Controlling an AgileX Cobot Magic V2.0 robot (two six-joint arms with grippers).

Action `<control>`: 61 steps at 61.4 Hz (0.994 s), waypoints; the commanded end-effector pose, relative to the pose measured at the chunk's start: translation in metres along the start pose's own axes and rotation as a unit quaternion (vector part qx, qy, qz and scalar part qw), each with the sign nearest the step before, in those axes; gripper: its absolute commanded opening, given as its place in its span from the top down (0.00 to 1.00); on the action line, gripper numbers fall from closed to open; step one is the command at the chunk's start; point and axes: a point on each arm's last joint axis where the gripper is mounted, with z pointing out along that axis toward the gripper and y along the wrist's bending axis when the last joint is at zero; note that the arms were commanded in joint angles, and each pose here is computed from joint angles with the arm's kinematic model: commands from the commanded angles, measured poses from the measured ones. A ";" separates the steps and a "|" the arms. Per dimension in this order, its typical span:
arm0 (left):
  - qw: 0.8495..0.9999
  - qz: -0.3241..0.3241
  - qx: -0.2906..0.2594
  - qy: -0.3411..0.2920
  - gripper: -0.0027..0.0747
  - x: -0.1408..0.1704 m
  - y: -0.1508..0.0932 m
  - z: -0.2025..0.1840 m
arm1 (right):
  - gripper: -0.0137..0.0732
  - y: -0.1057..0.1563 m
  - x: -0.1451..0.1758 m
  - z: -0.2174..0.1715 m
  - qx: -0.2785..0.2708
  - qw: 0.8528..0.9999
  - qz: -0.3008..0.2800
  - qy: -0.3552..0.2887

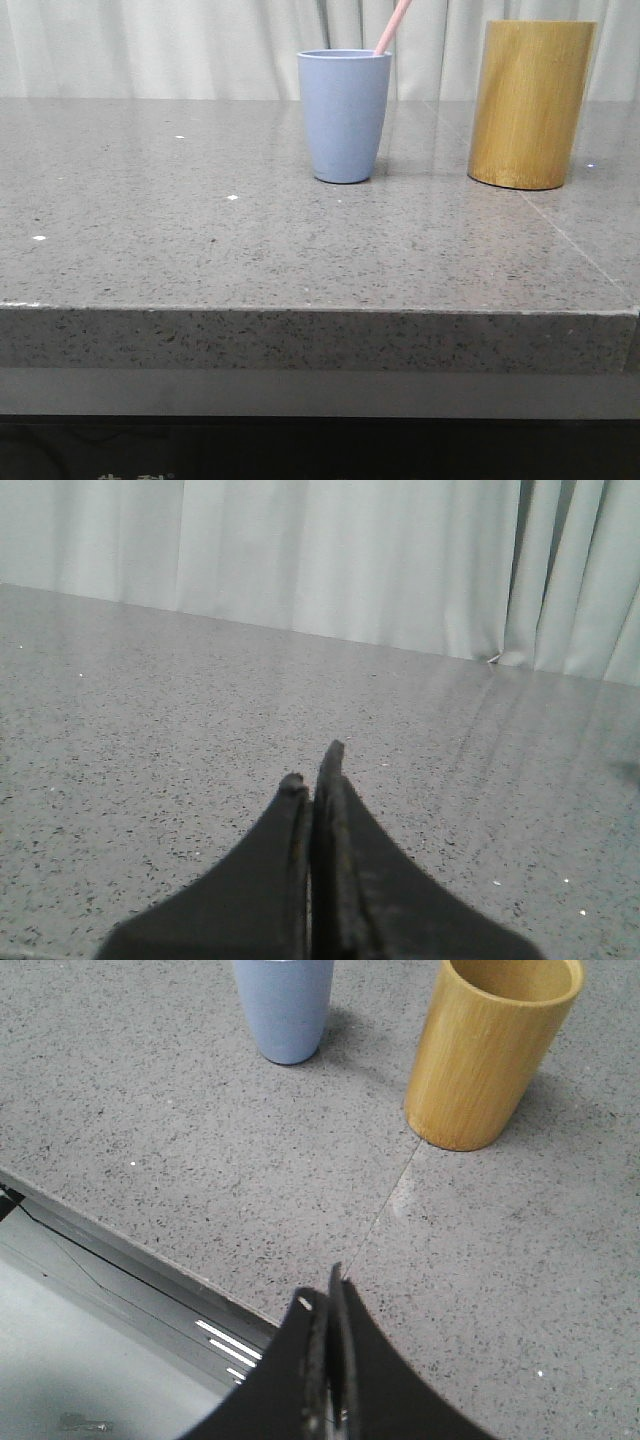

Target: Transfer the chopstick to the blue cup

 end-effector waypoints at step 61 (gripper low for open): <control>0.999 -0.002 0.003 -0.044 0.99 -0.004 0.000 -0.002 | 0.92 -0.023 0.133 0.026 0.183 0.929 0.043 -0.320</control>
